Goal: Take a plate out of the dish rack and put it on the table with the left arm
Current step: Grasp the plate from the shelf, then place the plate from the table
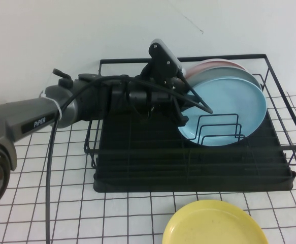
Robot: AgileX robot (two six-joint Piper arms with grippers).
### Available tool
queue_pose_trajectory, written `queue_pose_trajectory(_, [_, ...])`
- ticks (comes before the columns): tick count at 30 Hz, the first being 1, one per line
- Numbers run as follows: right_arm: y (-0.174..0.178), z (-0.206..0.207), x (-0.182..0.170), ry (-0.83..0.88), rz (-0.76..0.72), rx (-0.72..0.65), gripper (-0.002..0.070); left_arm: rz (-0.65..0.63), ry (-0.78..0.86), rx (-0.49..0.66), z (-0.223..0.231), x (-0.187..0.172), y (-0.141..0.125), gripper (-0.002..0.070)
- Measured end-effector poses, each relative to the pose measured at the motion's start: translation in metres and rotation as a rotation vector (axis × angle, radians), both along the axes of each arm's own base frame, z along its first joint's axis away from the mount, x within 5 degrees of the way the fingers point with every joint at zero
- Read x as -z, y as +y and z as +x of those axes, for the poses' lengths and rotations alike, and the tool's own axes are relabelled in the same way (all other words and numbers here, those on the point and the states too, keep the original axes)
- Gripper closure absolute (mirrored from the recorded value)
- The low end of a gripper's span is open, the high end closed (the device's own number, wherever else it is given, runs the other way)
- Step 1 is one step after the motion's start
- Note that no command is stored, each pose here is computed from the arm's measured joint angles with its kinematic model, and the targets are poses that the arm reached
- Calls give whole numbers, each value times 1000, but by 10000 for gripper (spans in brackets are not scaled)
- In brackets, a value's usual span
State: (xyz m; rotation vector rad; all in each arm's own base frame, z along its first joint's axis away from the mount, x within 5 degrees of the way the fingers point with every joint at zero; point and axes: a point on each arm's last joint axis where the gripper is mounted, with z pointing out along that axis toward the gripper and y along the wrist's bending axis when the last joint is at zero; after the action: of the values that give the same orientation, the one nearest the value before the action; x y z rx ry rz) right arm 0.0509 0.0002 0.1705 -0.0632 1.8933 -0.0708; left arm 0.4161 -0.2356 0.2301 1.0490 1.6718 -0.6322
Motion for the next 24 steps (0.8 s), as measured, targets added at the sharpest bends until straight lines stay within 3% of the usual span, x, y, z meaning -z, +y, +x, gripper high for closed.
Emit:
queue_pose_trajectory(3, [0, 0, 0, 0, 0, 0, 678, -1, -2, -9, 1, -1, 0, 555])
queue_pose_trajectory(5, [0, 0, 0, 0, 0, 0, 678, 7, -10, -19, 2, -1, 1, 599])
queue_pose_trajectory(13, [0, 0, 0, 0, 0, 0, 678, -26, -9, -22, 4, -14, -1, 601])
queue_pose_trajectory(24, [0, 0, 0, 0, 0, 0, 678, -106, -60, -13, -23, -94, 10, 622])
